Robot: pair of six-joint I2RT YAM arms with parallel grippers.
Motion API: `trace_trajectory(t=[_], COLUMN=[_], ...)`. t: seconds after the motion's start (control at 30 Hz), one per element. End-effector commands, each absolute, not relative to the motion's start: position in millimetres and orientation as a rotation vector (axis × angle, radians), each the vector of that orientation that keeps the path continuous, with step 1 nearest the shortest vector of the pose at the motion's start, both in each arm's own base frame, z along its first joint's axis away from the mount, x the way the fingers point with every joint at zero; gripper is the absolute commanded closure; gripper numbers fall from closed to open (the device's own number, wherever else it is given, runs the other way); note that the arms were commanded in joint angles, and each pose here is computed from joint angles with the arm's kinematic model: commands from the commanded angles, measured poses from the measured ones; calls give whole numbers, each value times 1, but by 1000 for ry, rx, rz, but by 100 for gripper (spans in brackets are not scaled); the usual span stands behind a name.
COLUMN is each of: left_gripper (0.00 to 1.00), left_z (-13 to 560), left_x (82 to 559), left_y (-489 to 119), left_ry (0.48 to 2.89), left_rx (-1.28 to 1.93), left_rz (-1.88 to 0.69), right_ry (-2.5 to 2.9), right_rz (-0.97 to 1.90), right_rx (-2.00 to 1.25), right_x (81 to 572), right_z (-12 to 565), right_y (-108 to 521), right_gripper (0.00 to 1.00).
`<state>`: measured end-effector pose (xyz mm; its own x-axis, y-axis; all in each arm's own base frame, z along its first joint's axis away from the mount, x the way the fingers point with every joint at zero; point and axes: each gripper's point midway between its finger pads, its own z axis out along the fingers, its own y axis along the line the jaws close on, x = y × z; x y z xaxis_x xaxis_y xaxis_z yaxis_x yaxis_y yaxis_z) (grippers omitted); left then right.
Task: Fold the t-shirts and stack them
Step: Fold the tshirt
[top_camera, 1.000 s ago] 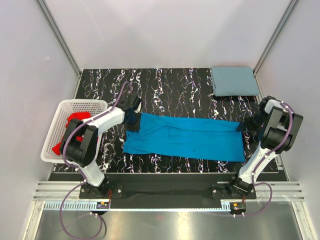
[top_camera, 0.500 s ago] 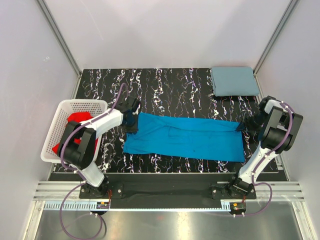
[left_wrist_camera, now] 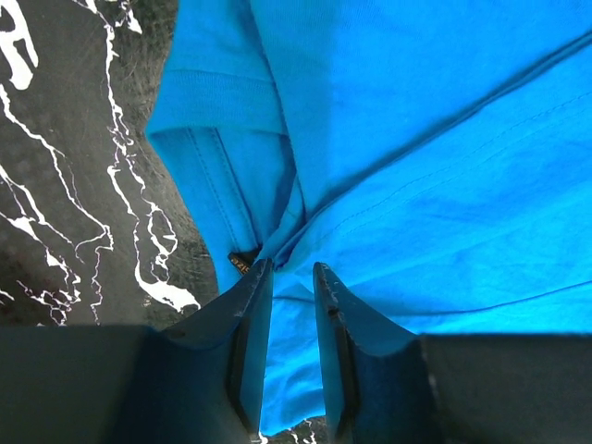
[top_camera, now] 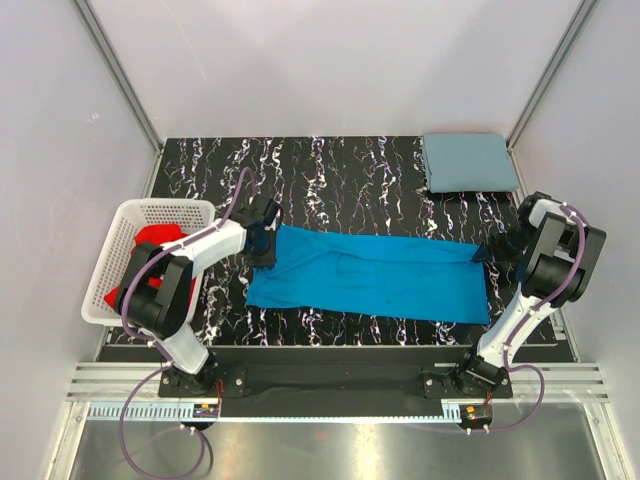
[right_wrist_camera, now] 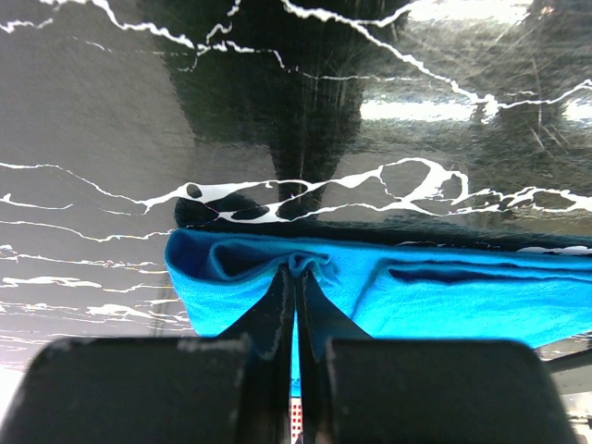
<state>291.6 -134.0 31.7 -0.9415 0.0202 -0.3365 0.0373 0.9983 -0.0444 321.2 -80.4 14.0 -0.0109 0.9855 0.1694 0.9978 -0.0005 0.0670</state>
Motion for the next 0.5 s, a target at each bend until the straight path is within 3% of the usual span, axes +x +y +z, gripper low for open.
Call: trace_trajectory(t=[0.0,0.1,0.17,0.47], left_gripper=[75,87,100,100], left_z=[32,40,48,118], left_x=[301,307,310,335], left_y=[-139,-142,-143,-137], left_ry=[2764,2738,2724,2596], left_rx=[24,38,60,42], left_rz=[-98,-117,-121,-66], right_ry=[-2177,-2181,-2197,-2319], right_rz=[-255,-252,-232,-73], right_rx=[-2148,-2148,-2146,-2081], right_x=[323,323,322,318], right_z=[12,13,13,27], right_y=[-80,-81,-83,-104], right_gripper=[100,100,100,100])
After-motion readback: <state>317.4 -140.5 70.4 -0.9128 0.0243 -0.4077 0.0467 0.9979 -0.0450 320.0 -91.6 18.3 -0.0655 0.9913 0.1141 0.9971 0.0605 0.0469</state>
